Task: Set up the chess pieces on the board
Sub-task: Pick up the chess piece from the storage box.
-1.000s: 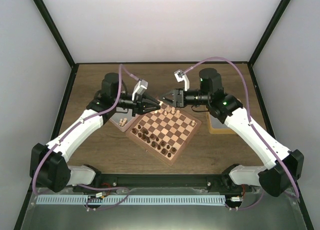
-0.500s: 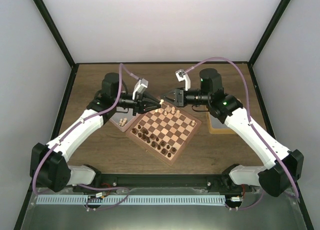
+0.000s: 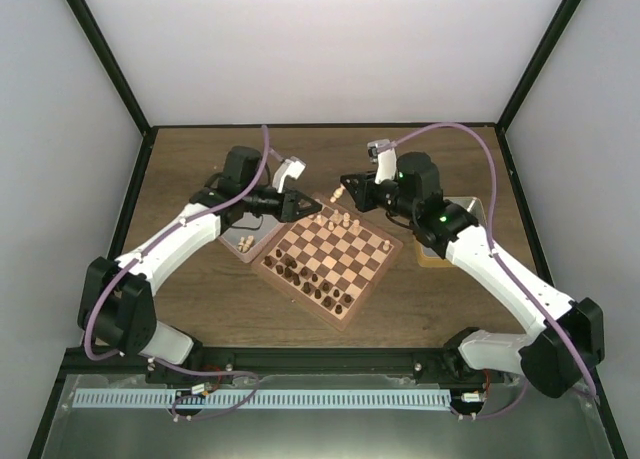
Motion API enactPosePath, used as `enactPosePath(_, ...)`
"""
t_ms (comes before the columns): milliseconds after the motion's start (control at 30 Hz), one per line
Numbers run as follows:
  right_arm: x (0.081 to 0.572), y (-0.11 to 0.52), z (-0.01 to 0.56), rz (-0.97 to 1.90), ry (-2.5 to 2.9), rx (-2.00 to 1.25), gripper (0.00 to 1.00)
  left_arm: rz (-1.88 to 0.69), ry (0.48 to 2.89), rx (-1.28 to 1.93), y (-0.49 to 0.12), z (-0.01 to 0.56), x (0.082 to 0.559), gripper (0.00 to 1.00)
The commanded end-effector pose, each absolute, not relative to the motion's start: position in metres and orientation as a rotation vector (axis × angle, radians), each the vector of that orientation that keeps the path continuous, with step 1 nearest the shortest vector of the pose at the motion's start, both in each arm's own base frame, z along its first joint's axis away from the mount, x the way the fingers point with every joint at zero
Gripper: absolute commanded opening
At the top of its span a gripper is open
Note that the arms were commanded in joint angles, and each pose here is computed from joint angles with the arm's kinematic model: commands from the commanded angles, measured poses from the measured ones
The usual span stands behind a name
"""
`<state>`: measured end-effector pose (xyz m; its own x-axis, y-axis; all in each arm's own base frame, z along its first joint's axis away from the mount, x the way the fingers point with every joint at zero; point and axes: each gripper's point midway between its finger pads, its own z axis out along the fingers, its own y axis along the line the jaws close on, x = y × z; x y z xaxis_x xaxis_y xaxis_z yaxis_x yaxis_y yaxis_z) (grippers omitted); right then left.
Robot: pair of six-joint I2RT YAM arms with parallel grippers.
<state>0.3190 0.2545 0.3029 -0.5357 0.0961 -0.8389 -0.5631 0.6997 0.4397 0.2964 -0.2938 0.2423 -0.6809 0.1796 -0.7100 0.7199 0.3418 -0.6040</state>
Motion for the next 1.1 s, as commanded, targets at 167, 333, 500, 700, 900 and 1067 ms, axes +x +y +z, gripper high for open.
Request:
enactPosePath(167,0.317,0.265,0.326,0.977,1.88,-0.382,0.01,-1.304,2.072,0.681,-0.285,0.245,0.3,0.56)
enactPosePath(333,0.297,0.271,0.355,1.182,1.845,-0.333,0.01,-1.513,1.85,0.575,-0.289,0.284,0.293,0.62)
enactPosePath(500,0.288,0.27,0.381,1.333,1.76,-0.242,0.01,-1.72,1.621,0.379,-0.275,0.335,0.277,0.74)
enactPosePath(700,0.283,0.276,0.385,1.508,1.736,-0.164,0.01,-1.877,1.506,0.236,-0.264,0.367,0.272,0.74)
enactPosePath(900,0.284,0.28,0.384,1.564,1.735,-0.14,0.01,-1.908,1.506,0.203,-0.265,0.373,0.274,0.56)
enactPosePath(1067,0.288,0.279,0.388,1.558,1.721,-0.126,0.01,-1.889,1.562,0.193,-0.269,0.362,0.277,0.52)
